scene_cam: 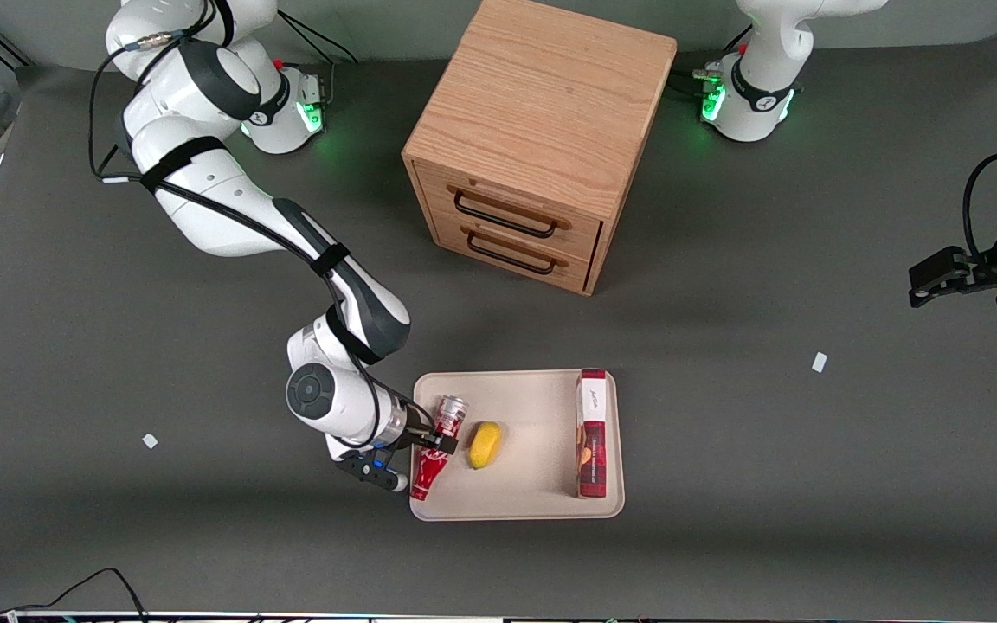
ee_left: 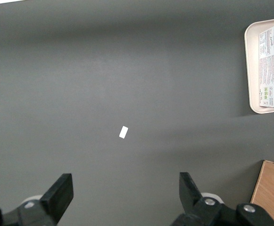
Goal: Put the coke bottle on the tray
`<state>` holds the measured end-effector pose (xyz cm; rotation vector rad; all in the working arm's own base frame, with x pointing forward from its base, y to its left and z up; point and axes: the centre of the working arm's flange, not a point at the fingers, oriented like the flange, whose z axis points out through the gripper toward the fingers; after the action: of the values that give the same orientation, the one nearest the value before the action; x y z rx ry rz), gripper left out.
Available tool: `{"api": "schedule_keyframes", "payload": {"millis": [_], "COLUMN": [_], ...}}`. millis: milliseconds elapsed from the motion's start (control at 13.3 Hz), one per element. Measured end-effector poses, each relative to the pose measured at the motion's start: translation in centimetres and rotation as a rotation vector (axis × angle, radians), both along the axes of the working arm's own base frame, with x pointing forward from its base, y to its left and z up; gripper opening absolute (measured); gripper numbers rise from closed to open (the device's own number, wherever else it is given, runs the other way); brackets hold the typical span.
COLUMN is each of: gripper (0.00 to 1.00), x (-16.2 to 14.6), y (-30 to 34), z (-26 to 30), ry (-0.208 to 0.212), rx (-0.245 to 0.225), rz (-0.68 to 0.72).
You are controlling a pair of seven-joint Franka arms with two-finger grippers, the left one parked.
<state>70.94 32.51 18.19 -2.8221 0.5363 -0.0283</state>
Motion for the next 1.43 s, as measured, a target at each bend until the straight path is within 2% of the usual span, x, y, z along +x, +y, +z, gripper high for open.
{"api": "schedule_keyframes", "payload": {"millis": [450,600,675,825,1125,1425], "gripper": [1.00,1.00,1.00,1.00,1.00,1.00], "x": [0.0,0.4,0.5,-0.2,-5.7,-12.4], "y": [0.0,0.1,0.2,-0.5,-7.4,-16.0], "z": [0.1,2.8,5.8,14.9,35.4,46.4], "ry": [-0.012,-0.007,-0.002,0.018,0.060,0.163], "rx": [-0.019,-0.032,-0.049,-0.127,-0.298,-0.363], "rz": [0.006,0.014,0.027,0.056,0.048,0.078]}}
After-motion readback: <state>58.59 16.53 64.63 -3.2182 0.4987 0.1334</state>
